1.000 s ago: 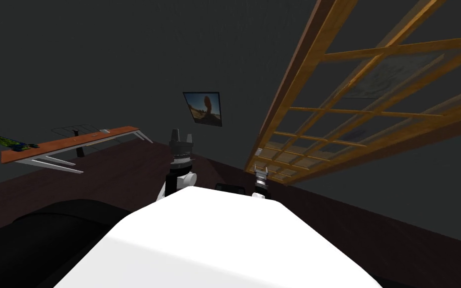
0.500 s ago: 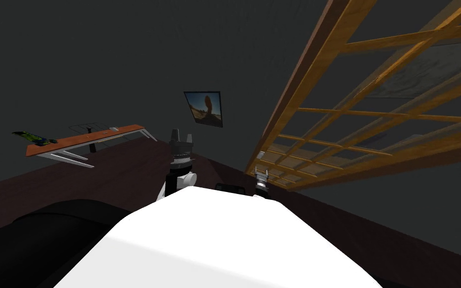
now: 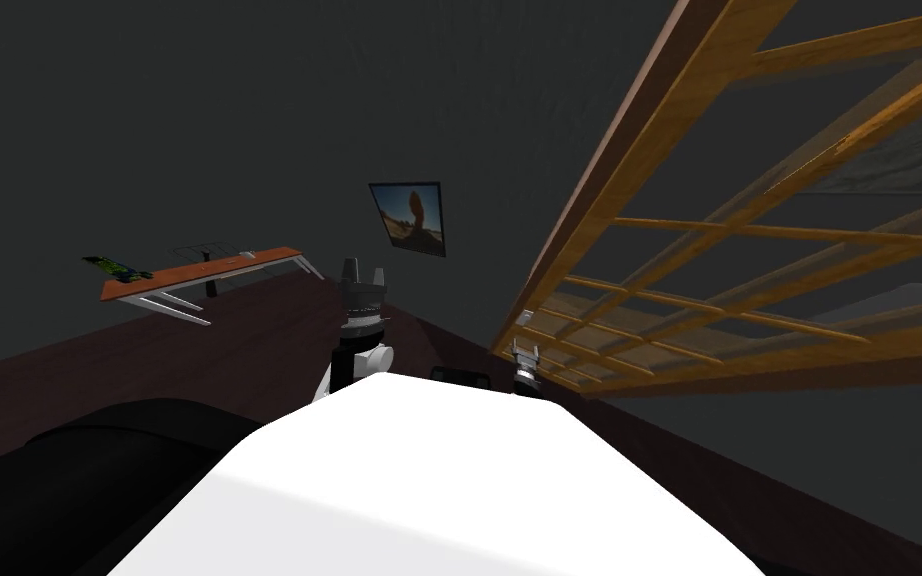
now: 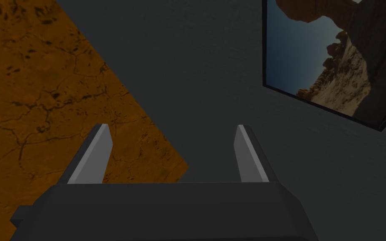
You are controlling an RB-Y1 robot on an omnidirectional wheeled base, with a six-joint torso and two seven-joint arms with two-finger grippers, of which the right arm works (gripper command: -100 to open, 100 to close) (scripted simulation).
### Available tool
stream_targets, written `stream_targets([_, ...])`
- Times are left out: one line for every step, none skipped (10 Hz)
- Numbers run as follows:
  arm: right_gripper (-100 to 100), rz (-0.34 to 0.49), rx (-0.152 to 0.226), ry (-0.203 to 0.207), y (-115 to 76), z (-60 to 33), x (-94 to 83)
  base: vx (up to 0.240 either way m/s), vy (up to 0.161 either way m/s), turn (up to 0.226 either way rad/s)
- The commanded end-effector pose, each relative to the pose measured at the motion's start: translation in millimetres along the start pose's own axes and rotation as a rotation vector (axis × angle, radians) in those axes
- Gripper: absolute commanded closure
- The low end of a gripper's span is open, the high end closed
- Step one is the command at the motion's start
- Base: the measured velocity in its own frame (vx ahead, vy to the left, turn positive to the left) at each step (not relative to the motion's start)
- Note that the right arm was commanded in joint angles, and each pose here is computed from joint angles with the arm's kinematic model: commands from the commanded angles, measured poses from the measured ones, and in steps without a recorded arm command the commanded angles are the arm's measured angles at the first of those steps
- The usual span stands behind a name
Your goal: Pull the door open
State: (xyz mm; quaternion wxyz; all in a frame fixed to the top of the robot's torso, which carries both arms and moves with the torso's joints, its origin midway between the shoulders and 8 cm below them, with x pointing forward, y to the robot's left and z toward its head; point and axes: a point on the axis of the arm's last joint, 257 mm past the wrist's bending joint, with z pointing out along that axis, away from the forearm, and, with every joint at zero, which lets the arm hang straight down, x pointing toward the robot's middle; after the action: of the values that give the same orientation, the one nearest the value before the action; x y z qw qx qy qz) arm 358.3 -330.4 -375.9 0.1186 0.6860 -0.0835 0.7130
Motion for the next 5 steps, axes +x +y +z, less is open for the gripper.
stream_targets([-100, 0.019, -0.015, -0.017, 7.9, -4.5, -8.6, 0.082, -0.05, 0.097])
stream_targets([-100, 0.022, -0.019, -0.021, 10.3, -5.4, -11.1, 0.082, -0.062, 0.081])
stream_targets([-100, 0.03, -0.026, -0.03, 15.2, -7.2, -15.7, 0.074, -0.065, 0.078])
stream_targets([-100, 0.036, -0.034, -0.037, 19.9, -9.0, -19.9, 0.068, -0.066, 0.074])
stream_targets([-100, 0.043, -0.043, -0.046, 25.7, -11.1, -24.7, 0.068, -0.08, 0.093])
